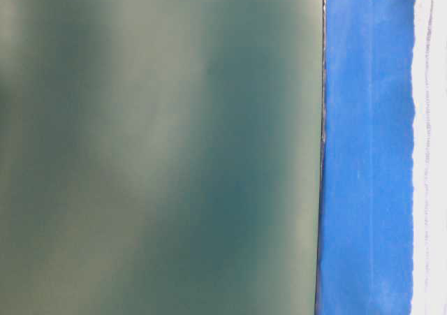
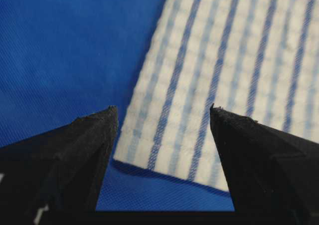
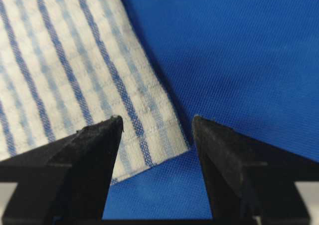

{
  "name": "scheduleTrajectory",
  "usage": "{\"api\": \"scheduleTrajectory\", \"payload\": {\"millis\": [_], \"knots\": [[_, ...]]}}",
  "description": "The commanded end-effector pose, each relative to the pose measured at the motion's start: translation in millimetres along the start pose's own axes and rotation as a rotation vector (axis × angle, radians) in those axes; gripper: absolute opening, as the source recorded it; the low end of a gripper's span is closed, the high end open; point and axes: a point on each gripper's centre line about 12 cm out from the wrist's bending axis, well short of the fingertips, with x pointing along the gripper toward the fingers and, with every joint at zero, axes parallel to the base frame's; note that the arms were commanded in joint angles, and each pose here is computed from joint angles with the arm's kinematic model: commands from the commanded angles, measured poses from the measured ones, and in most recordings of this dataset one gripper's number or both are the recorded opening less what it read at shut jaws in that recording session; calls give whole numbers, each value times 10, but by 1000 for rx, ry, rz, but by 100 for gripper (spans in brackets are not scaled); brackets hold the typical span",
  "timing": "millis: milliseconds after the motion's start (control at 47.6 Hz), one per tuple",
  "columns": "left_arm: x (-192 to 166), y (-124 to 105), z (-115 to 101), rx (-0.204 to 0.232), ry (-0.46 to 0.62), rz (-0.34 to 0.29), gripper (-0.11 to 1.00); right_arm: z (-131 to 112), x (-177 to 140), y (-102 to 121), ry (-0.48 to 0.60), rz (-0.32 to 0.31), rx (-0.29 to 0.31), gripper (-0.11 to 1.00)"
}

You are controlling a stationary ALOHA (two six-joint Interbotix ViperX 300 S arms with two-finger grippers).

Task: Fold the blue towel.
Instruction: 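Grasp the folded strip's left and right ends with both grippers, then lift the strip and rotate it to lie vertically on the table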

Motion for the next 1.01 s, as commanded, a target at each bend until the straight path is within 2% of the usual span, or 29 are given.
{"api": "scheduleTrajectory", "payload": {"millis": [0,168,399,525,609,756,819,988], "knots": [[104,29,11,-6,2,8,67,62,58,17,-24,7,-5,61],[250,99,-128,-27,65,29,67,-10,205,-2,22,-6,-3,61],[260,121,-145,-39,75,35,67,-2,227,0,27,-7,-5,61],[258,126,-165,-44,96,37,58,-6,227,-1,30,-7,-8,58],[256,126,-186,-42,118,39,43,-11,227,2,33,-7,-10,46],[255,127,-217,-38,147,40,11,-16,227,-4,39,-10,-12,5],[252,127,-214,-37,146,40,4,-16,227,1,37,-8,-15,4],[248,126,-203,-35,143,39,4,-16,227,-4,39,-10,-12,4]]}}
